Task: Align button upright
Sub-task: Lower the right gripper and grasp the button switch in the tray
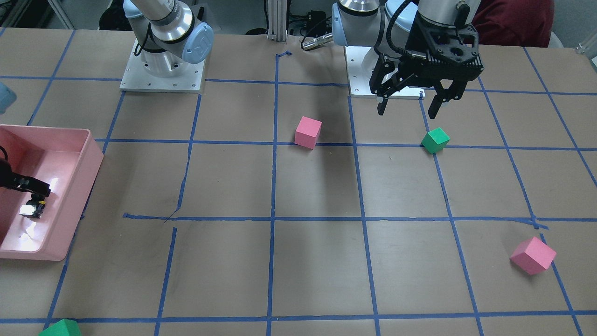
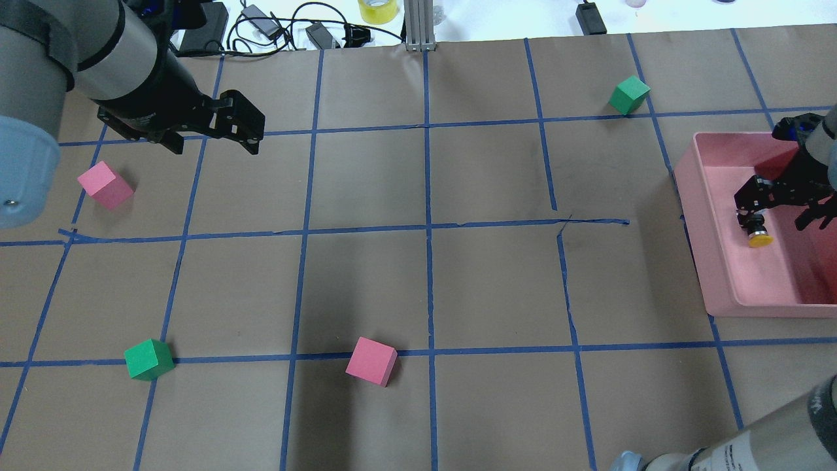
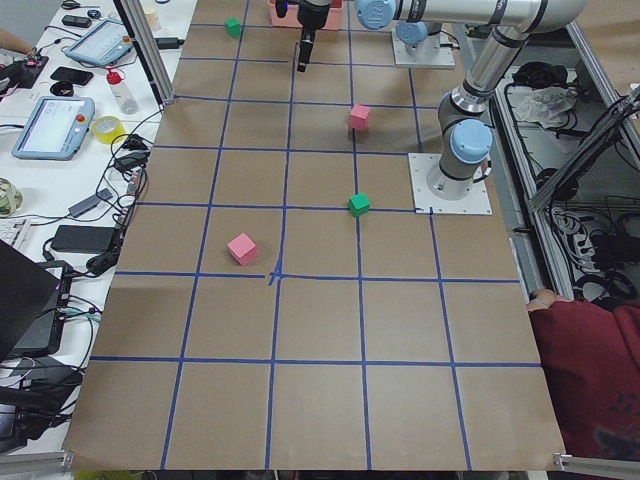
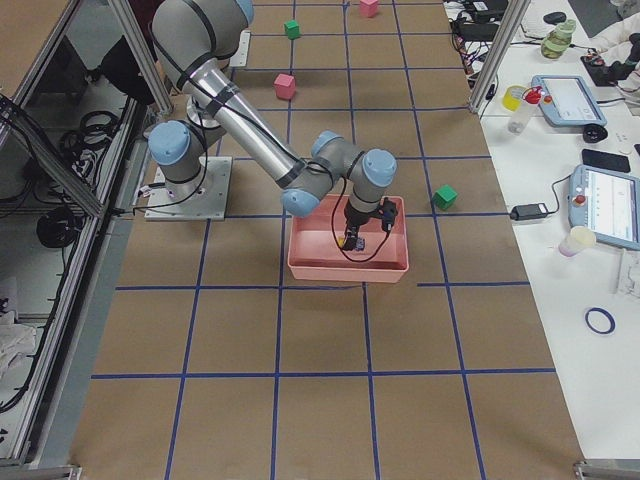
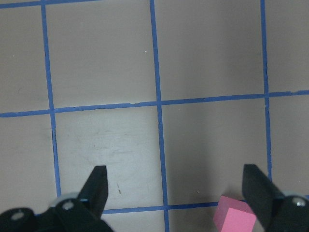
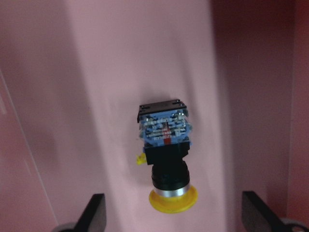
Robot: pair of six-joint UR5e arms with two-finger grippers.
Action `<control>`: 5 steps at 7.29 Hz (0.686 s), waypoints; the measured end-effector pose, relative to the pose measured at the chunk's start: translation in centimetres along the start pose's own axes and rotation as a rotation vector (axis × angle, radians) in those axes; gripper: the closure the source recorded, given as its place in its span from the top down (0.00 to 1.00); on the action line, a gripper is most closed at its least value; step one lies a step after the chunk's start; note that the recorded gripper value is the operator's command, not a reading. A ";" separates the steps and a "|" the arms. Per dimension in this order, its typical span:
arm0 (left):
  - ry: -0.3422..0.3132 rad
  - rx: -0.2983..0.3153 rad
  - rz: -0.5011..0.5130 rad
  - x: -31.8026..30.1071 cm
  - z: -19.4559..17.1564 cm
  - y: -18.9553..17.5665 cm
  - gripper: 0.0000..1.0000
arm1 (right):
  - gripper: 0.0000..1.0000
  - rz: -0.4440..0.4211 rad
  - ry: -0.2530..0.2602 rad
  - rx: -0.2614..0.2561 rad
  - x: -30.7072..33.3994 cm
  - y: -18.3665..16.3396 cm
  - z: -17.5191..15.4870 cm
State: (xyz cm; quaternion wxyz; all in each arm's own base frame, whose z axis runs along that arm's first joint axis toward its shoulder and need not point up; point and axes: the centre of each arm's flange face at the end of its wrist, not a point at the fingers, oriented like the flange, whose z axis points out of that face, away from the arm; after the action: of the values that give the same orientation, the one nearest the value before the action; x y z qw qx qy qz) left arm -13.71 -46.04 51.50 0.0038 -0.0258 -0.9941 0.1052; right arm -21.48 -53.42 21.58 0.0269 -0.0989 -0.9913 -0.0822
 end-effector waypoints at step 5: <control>-0.001 -0.001 0.000 0.0 0.0 0.0 1.00 | 0.36 -0.002 -0.005 -0.022 0.0 -0.5 2.5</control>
State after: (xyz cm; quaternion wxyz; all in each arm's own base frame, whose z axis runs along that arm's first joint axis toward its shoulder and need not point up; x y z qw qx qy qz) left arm -13.71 -45.99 51.53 0.0031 -0.0259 -0.9941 0.1049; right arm -21.63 -53.52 19.08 0.0234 -0.0985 -0.9905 -0.0927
